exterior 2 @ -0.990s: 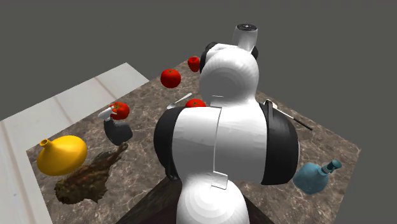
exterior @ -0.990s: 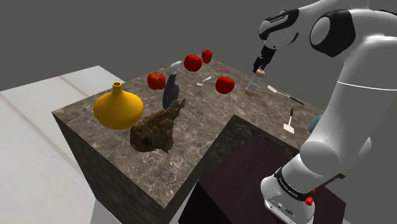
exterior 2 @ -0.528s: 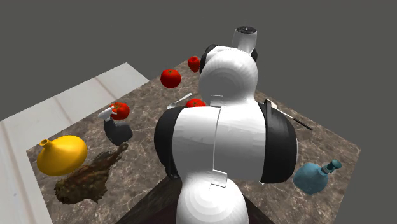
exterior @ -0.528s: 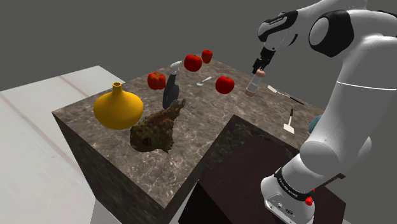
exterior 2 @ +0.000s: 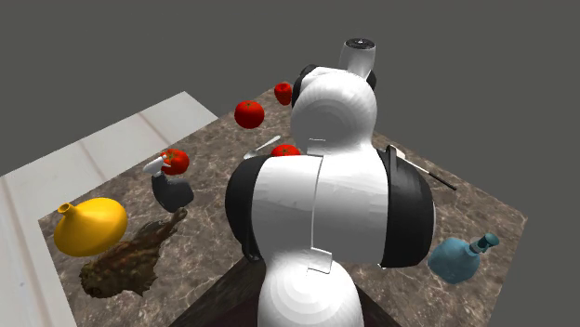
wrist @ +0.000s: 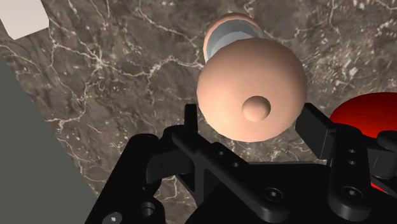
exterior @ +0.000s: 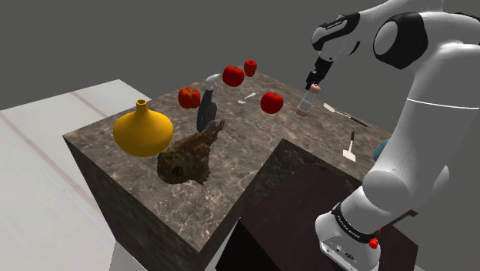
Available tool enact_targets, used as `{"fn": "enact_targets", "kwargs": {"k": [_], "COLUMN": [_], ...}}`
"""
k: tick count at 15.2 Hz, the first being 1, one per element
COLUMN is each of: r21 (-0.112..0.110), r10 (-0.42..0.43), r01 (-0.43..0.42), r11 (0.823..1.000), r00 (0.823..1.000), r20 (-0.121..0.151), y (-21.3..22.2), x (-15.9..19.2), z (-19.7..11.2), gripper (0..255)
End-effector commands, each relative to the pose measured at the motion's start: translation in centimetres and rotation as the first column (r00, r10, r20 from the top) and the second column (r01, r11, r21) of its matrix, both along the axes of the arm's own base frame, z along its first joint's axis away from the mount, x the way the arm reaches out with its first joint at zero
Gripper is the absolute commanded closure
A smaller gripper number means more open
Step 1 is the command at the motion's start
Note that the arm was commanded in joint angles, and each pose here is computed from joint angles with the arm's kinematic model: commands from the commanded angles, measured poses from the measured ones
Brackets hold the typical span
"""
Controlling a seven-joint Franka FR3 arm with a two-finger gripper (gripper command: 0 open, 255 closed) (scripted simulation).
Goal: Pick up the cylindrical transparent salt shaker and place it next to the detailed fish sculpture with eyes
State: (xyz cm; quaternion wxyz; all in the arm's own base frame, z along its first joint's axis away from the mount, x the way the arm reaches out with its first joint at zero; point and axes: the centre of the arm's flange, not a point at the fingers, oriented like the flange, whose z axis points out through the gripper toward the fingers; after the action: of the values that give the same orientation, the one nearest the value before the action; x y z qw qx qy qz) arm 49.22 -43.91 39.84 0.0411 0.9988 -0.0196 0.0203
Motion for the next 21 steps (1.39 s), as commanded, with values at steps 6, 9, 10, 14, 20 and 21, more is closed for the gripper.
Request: {"fn": "enact_targets", "kwargs": {"k": [6,9,10,14,20,21], "r21": [0.0,0.0,0.0,0.0,0.0,0.0], "r10": [0.0,0.0,0.0,0.0,0.0,0.0], "r01": [0.0,0.0,0.0,0.0,0.0,0.0], "r11": [1.0,1.0,1.0,1.0,1.0,1.0], "r00": [1.0,1.0,1.0,1.0,1.0,1.0], "r20": [0.0,0.0,0.0,0.0,0.0,0.0], "y": [0.0,0.0,0.0,0.0,0.0,0.0], "x": [0.0,0.0,0.0,0.0,0.0,0.0], "z": [1.0,2.6,3.1,5.3,8.4,9.0], "gripper": [255,255,255,255,255,255]}}
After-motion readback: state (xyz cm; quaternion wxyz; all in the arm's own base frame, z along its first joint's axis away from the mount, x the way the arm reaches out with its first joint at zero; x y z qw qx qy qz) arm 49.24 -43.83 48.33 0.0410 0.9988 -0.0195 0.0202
